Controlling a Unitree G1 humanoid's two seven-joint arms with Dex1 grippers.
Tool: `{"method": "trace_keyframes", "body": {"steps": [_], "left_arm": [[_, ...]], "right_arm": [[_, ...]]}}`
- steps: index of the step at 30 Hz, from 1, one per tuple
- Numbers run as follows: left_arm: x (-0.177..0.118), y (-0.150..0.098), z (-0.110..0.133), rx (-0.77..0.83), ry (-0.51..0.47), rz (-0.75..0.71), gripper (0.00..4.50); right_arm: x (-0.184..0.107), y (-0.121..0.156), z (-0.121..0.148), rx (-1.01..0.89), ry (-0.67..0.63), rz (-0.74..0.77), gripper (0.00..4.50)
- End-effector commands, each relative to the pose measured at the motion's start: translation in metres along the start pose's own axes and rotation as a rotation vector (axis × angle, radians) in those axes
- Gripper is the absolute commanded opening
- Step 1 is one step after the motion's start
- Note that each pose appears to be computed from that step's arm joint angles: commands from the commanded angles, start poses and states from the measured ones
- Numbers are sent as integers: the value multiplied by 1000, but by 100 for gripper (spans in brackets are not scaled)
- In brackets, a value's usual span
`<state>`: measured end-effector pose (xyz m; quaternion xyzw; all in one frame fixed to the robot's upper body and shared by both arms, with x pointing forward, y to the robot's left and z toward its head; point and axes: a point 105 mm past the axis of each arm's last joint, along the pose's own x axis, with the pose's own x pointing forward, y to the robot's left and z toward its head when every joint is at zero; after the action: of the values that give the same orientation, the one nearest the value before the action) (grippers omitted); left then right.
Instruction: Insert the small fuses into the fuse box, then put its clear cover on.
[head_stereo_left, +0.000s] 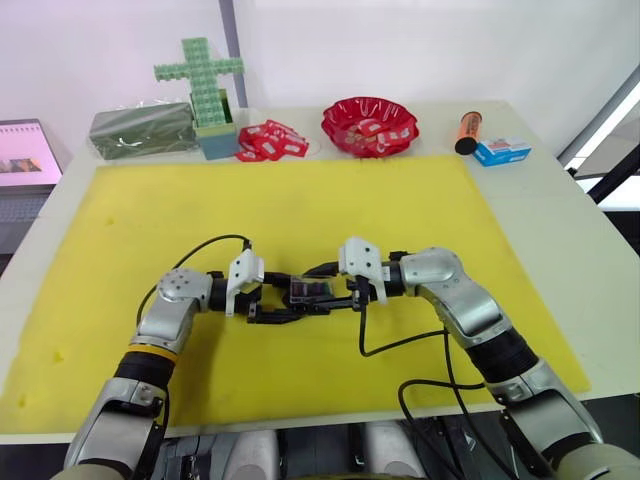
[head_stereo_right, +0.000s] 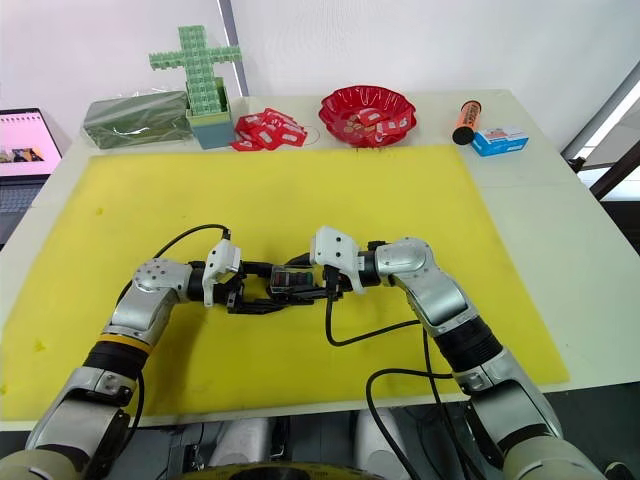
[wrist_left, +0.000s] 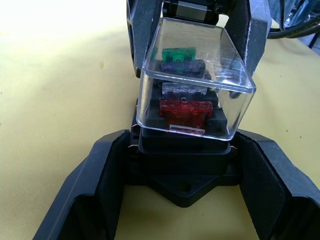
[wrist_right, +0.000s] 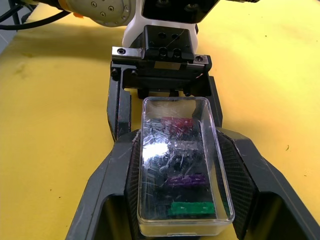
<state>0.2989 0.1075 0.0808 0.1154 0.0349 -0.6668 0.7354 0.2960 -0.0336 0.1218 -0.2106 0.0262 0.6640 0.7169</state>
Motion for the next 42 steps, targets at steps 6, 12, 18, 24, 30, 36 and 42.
{"method": "trace_keyframes", "body": {"steps": [6,12,18,24,30,36,42], "left_arm": [[-2,-13,-21,-22,41,-41,281],[-2,-12,-21,-15,40,-42,281],[-2,-13,-20,-10,39,-45,281],[-2,-12,-20,-11,42,-42,281],[-3,-11,-20,-11,47,-42,281],[-2,-10,-19,-6,46,-42,281],[-1,-10,-19,-4,44,-40,281]], "right_arm": [[0,2,-9,21,27,8,181],[4,3,-11,27,15,20,181],[9,1,-14,27,7,14,181],[5,1,-22,26,31,14,181],[2,0,-24,14,46,6,282],[2,-1,-17,-11,21,-3,446],[-8,-4,12,-66,-46,-28,446]]}}
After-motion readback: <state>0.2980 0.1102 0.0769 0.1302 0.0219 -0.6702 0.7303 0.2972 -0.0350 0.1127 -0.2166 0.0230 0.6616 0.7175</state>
